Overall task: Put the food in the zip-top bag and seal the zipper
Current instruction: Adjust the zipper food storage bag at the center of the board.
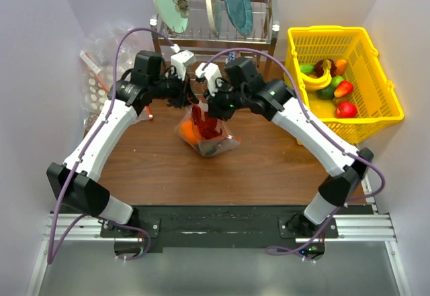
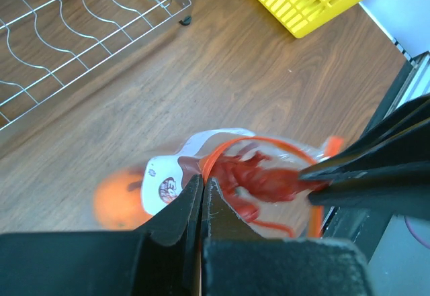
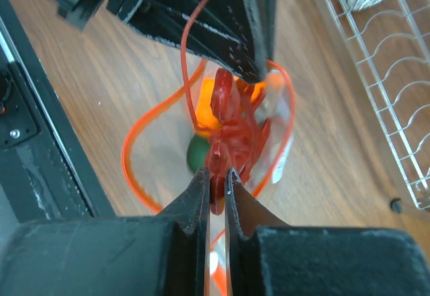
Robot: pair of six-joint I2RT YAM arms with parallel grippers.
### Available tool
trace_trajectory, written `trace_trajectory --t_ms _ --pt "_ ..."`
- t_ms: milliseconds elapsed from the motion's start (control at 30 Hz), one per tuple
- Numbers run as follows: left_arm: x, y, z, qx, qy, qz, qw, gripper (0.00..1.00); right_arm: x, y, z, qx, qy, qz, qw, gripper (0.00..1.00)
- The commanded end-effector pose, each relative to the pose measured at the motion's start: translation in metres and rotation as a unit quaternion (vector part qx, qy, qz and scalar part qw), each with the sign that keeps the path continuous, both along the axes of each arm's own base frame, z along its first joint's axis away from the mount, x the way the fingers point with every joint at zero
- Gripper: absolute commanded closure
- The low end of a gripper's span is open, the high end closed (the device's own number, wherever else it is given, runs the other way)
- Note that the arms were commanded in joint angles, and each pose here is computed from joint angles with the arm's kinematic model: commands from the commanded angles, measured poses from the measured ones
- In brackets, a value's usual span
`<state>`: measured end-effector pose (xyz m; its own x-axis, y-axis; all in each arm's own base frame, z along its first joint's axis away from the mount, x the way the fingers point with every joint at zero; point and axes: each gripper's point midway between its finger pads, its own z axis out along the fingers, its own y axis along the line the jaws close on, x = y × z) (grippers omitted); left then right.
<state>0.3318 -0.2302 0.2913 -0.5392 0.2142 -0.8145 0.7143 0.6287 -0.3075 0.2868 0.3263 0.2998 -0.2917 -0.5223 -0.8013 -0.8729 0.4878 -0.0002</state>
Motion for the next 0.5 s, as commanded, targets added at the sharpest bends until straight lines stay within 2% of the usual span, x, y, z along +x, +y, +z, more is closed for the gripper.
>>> trace_trajectory --t_ms 0,67,133,333,433,467 --pt "-0.008 -0.015 0.028 -0.054 -0.029 -0.028 0.998 1.00 -0.004 0.008 -0.028 -0.050 0.048 -0.008 0.998 1.00" --pt "-0.008 -0.017 0.023 -0.058 -0.024 -0.032 0.998 1.00 -0.004 0.020 -0.043 -0.049 0.059 0.003 0.997 1.00" --pt "-0.008 -0.019 0.018 -0.060 -0.020 -0.036 0.997 1.00 0.005 0.033 -0.048 -0.018 0.051 -0.007 0.999 1.00" --pt "-0.009 -0.019 0.010 -0.057 -0.012 -0.037 0.998 1.00 0.033 0.046 -0.049 0.046 0.005 -0.065 0.997 1.00" --pt "-0.008 -0.018 0.014 -0.057 -0.017 -0.034 0.998 1.00 0.042 0.043 -0.045 0.077 -0.016 -0.102 0.992 1.00" --pt "-0.008 -0.017 0.013 -0.056 -0.017 -0.034 0.998 1.00 0.045 0.042 -0.024 0.111 -0.042 -0.110 0.987 1.00"
